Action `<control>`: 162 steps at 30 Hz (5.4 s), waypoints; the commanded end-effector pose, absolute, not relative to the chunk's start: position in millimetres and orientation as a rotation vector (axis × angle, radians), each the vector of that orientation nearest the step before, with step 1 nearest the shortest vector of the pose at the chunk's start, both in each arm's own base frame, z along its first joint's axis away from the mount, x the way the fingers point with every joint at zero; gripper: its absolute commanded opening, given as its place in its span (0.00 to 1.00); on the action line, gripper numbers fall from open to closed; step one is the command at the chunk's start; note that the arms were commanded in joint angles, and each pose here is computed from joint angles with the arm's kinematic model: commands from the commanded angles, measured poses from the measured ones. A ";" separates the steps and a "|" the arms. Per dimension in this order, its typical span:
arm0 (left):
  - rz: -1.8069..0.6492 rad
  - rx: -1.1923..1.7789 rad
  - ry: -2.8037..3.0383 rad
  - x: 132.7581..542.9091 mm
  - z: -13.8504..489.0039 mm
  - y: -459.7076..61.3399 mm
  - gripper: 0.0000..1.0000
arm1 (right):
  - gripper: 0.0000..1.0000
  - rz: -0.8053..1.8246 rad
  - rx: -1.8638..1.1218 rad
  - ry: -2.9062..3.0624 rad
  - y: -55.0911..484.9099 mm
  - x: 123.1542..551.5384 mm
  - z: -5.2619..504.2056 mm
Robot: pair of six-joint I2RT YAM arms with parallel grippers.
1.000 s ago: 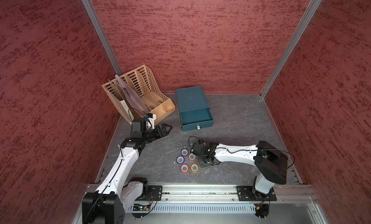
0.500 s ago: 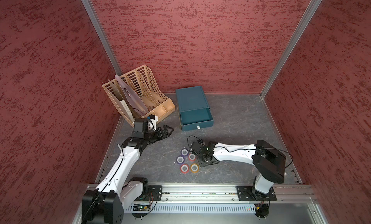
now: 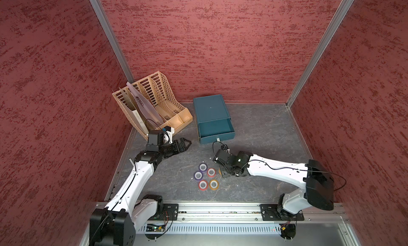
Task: Place the transparent tape into the drawer according to color
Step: Pick up the tape at the center of the board, then place the tape in the drawer, then pick up the tape at the center of the board.
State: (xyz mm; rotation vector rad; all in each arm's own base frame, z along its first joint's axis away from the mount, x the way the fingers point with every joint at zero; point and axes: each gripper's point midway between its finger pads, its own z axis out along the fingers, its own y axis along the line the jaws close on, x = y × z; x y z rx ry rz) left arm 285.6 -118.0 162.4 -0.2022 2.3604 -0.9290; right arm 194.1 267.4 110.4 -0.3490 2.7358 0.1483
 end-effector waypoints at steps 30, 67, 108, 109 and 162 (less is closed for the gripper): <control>-0.937 -0.098 2.284 290.9 187.0 -132.0 1.00 | 0.00 0.392 -0.335 2.267 328.0 340.5 294.7; -0.919 -0.097 2.280 289.6 183.8 -128.5 1.00 | 0.81 0.493 -0.381 2.370 306.7 280.5 291.3; -0.919 -0.104 2.273 283.5 189.6 -124.6 1.00 | 0.84 0.319 -0.535 2.815 309.0 144.8 72.3; -0.918 -0.105 2.274 283.3 189.5 -124.4 1.00 | 0.82 0.315 -0.538 2.827 309.9 143.8 66.9; -0.904 -0.117 2.272 278.4 186.3 -118.1 1.00 | 0.00 0.072 -0.602 2.915 303.7 141.2 37.1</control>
